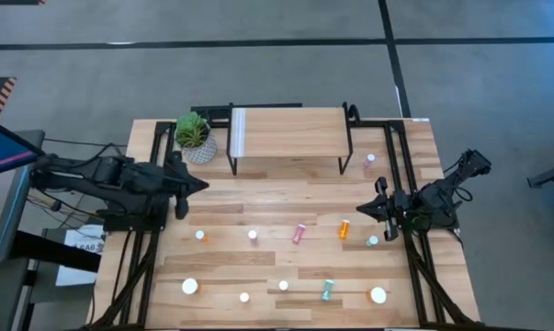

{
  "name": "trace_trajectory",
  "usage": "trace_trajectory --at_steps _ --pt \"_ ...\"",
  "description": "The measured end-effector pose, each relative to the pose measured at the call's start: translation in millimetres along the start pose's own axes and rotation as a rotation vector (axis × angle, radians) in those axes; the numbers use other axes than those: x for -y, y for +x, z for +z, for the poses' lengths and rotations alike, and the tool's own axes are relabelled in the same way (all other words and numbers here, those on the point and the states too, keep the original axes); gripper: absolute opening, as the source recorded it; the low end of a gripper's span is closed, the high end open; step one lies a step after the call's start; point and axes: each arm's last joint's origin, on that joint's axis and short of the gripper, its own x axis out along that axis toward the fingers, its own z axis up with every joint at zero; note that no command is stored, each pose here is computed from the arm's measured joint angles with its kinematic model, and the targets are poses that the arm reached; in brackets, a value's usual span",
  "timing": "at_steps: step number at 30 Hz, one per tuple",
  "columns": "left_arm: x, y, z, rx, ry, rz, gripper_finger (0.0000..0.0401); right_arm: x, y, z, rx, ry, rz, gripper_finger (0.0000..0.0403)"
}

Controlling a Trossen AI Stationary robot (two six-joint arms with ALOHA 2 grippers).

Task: Pick and place medicine bottles onto shelf by color
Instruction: Put the top left small orange pill bottle on the shelf

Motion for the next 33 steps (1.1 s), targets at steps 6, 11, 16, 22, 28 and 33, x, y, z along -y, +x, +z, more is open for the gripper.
trace_trajectory --at_steps 6,11,16,22,28,33 --pt "3 13 -4 -0.090 -0.015 0.030 0.0047 0 0 0 0.000 0.000 0.000 0.0027" --pt "7 21 -5 -0.139 -0.042 0.020 0.0083 0 0 0 0.000 0.000 0.000 0.0028" --pt "10 29 -6 -0.176 -0.077 0.021 0.0092 0 0 0 0.000 0.000 0.000 0.0028" --pt "12 36 -7 -0.213 -0.096 0.037 0.0087 0 0 0 0.000 0.000 0.000 0.0027" --pt "12 37 -8 -0.222 -0.100 0.039 0.0086 0 0 0 0.000 0.000 0.000 0.0027" --pt "13 37 -8 -0.234 -0.104 0.014 0.0086 0 0 0 0.002 0.001 0.000 0.0028"
